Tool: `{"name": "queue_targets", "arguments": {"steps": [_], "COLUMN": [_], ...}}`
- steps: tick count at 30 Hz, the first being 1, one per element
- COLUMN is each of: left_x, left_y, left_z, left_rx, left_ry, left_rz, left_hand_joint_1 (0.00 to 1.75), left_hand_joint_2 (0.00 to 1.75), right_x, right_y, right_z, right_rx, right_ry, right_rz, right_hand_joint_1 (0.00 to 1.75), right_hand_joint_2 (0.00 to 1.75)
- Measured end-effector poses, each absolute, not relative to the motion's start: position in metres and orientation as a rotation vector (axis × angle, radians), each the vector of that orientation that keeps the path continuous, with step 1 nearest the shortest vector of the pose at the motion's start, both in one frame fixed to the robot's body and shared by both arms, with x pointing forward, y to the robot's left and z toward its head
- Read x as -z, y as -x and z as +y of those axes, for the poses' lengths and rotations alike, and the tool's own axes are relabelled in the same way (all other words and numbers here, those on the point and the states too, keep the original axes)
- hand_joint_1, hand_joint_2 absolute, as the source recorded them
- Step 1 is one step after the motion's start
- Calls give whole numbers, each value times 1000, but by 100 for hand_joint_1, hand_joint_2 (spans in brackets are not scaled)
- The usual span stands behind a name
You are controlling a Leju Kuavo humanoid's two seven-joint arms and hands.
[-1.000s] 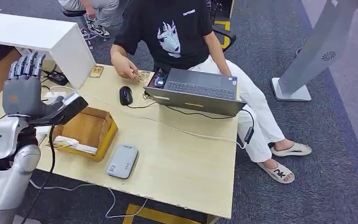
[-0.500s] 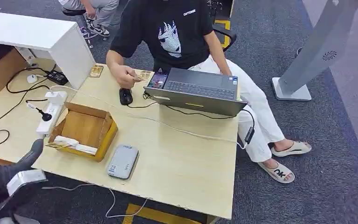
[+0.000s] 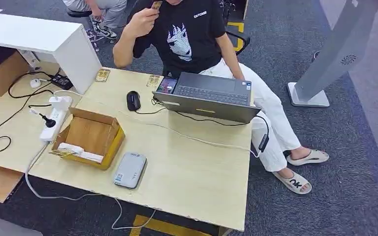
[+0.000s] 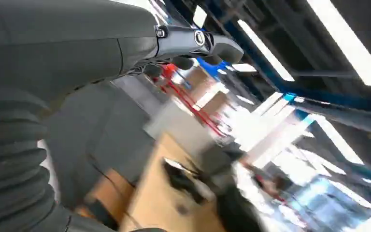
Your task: Pass the card to the sensor for recognition and then transmit it.
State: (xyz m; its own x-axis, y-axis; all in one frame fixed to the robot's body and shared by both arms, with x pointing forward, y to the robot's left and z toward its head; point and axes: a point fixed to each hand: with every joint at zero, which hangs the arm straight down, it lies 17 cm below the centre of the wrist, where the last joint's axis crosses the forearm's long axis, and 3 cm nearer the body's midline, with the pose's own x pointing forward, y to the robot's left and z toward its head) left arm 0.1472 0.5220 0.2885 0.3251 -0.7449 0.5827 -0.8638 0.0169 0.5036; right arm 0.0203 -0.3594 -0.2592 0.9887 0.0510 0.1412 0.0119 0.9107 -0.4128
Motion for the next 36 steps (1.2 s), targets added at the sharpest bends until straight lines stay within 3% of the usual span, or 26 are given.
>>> {"name": "queue_targets", "arguments": {"steps": [1,4,8,17,23,31,36], "left_x": [-254,-184,-50,61,105,169,203], "left_y": [-130,-98,-29,39,20,-84,-112], "left_z": [544,575,583,526,479,413,384], "left_rx": [-179,-255,-495,-572,-428,254,306], "left_ry": [-1795,-1726,-1455,-1171,-1046,-902,-827], "left_rz": [-1223,-955,-498,-124,-147,-404,-448], "left_hand_joint_1": [0,0,0,0,0,0,0], "left_hand_joint_2": [175,175,175,175,175,175,175], "right_x": [259,259,259,258,258,260,266], "right_y": [-22,-24,-29,-31,-33,-36,-43], "right_z": [-359,-358,-358,-358,-358,-351,-331], "right_rx": [-18,-9,-18,-24,-17,25,-24], "right_ry": [423,422,422,426,428,452,447], "right_rz": [-152,-158,-178,-189,-201,-195,-178], "right_hand_joint_1": [0,0,0,0,0,0,0], "right_hand_joint_2": [175,175,175,175,175,175,175]}}
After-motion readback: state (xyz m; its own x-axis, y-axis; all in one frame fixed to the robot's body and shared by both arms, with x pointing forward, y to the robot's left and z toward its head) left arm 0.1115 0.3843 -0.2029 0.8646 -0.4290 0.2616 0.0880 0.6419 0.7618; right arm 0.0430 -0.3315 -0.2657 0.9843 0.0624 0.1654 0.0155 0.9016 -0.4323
